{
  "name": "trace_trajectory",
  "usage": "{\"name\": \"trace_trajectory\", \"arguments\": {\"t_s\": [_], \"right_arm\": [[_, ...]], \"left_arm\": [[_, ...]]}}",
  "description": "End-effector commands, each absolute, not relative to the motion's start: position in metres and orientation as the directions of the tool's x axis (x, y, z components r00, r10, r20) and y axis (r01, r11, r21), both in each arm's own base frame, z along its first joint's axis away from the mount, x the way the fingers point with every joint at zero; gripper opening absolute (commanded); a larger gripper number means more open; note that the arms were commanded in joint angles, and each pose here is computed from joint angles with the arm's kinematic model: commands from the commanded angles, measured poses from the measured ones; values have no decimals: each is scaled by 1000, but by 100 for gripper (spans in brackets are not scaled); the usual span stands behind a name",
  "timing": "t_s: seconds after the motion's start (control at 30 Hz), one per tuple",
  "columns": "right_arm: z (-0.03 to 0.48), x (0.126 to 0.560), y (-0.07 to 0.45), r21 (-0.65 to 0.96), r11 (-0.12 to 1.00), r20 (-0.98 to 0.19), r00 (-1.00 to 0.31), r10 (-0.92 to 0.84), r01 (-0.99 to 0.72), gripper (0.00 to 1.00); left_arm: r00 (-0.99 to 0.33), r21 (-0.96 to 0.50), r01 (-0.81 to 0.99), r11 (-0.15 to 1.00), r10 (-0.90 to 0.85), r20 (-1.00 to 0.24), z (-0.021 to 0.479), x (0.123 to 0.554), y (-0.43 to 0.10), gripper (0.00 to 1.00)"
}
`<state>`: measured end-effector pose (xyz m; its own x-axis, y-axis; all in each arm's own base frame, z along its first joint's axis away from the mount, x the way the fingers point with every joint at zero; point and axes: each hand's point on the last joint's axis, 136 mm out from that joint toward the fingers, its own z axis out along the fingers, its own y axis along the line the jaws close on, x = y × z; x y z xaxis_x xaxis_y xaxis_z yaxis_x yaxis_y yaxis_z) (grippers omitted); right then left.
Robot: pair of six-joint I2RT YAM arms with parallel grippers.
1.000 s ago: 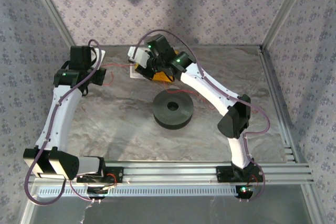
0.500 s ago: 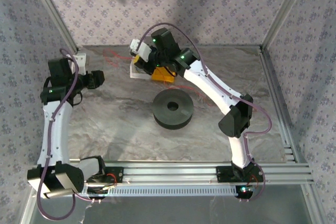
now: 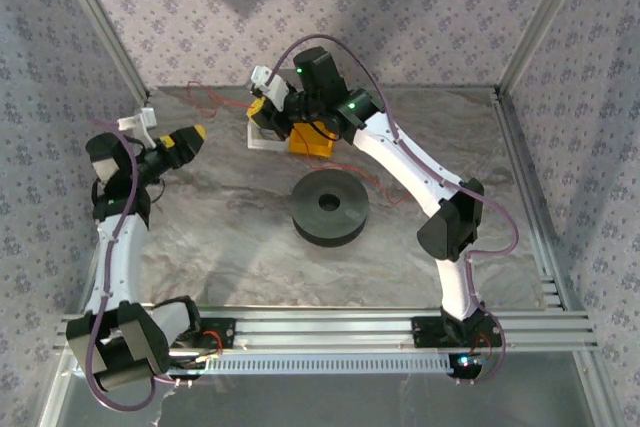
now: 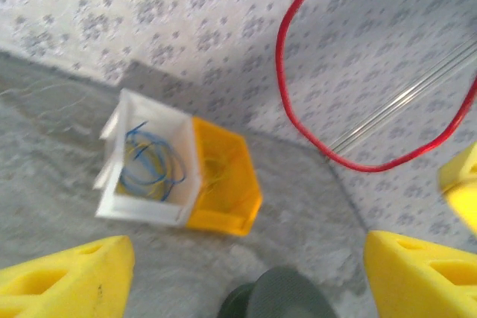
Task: Wrap the cables
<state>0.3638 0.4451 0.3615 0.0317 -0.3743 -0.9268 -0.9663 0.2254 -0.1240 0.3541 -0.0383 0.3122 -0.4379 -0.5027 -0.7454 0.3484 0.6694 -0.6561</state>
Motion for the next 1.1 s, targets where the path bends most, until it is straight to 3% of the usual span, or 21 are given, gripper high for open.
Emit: {"name": "trace_trajectory", "arguments": {"t_s": [0.0, 0.23, 0.67, 1.07], "right_arm": [[379, 357, 448, -107, 201, -945, 36, -325, -974, 0], [377, 353, 453, -98, 186, -949, 36, -313, -978, 0], [383, 348, 461, -92, 171, -957, 40, -286, -981, 0], [379, 339, 461, -90, 146, -953, 43, -299, -985, 0]], "left_arm": [[-352, -664, 468, 582, -567, -745, 362, 356, -41, 81], [-358, -761, 406, 506, -678, -642, 363, 370, -35, 82], [-413, -785, 352, 510, -667, -620, 351, 382, -58, 78], [-391, -773, 338, 536, -667, -634, 358, 390, -53, 45]]}}
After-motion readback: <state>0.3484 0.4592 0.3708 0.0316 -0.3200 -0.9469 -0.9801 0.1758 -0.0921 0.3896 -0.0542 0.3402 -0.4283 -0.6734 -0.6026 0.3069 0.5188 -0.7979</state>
